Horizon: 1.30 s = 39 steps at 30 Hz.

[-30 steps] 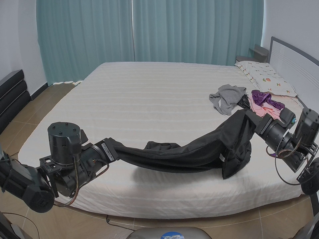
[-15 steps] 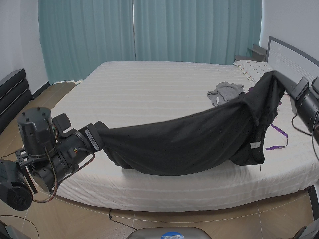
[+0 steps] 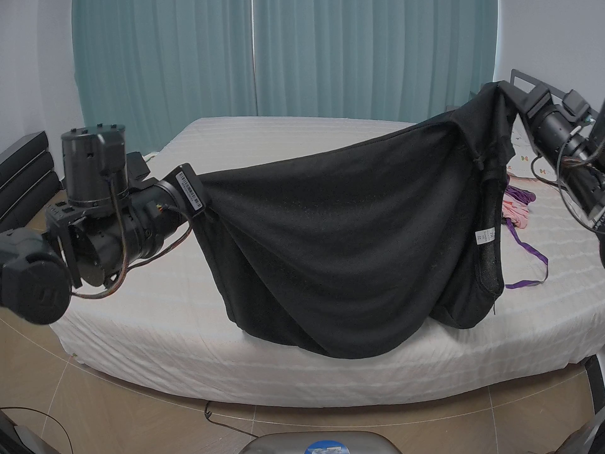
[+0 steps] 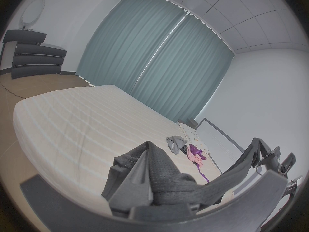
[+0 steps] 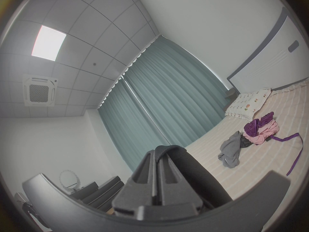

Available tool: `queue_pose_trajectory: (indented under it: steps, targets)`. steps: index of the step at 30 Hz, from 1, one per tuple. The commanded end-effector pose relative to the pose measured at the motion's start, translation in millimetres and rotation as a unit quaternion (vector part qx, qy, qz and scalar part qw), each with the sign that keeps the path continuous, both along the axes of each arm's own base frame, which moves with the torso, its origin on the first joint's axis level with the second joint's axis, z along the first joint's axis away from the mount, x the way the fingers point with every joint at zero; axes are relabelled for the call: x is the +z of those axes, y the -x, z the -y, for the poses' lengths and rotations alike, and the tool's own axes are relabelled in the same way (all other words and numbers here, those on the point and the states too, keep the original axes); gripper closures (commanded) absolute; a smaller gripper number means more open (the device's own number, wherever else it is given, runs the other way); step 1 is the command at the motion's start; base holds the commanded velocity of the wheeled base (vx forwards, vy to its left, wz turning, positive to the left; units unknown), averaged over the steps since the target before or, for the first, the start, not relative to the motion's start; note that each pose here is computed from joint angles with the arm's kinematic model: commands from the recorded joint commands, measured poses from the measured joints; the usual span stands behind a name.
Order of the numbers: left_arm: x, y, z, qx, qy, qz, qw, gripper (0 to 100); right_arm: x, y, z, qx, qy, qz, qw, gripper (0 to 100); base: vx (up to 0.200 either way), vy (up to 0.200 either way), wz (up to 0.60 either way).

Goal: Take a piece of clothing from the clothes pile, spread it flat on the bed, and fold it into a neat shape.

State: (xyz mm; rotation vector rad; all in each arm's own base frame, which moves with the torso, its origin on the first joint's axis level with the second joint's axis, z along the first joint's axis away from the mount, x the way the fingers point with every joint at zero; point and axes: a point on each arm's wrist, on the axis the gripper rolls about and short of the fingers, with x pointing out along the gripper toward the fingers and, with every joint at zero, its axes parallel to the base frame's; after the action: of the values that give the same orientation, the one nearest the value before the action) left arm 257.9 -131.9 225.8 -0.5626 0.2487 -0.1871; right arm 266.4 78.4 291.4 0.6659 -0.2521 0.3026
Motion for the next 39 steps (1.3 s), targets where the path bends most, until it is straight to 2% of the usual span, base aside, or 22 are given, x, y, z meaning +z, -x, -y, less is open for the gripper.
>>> queue_pose_trajectory:
  steps: [1, 6, 12, 20, 25, 33, 38, 39]
  targets:
    - [-18.1, -46.1, 8.1, 0.015, -0.007, -0.031, 0.9994, 100, -41.2, -61.8, -12.1, -0.011, 0.017, -0.059, 0.9981, 100, 0.2, 0.0, 0.0]
    - [-23.8, -71.2, 8.7, 0.028, -0.01, -0.032, 0.999, 100, -54.4, -84.1, -15.4, -0.015, 0.02, -0.071, 0.9971, 100, 0.2, 0.0, 0.0]
    - [-48.0, -103.8, 14.1, 0.035, -0.019, -0.051, 0.9979, 100, -73.0, -108.7, -17.2, -0.022, 0.025, -0.089, 0.9955, 100, 0.2, 0.0, 0.0]
    - [-89.6, -138.4, 31.5, 0.031, -0.032, -0.081, 0.9957, 100, -130.7, -140.7, -17.5, -0.032, 0.041, -0.153, 0.9868, 100, 0.2, 0.0, 0.0]
    - [-122.8, -153.4, 37.8, 0.032, -0.045, -0.108, 0.9926, 100, -169.6, -154.5, -14.1, -0.039, 0.05, -0.191, 0.9796, 100, 0.0, 0.0, 0.0]
    - [-158.4, -170.2, 42.7, 0.035, -0.053, -0.133, 0.989, 100, -215.7, -166.7, -19.6, -0.037, 0.069, -0.236, 0.9687, 100, 0.0, 0.0, 0.0]
    - [-173.8, -183.2, 44.0, 0.041, -0.054, -0.137, 0.9883, 100, -230.8, -180.8, -22.8, -0.038, 0.08, -0.239, 0.967, 100, 0.0, 0.0, 0.0]
    - [-184.2, -186.6, 44.6, 0.042, -0.058, -0.143, 0.9871, 0, -243.4, -184.8, -23.8, -0.036, 0.085, -0.251, 0.9635, 100, 0.0, 0.0, 0.0]
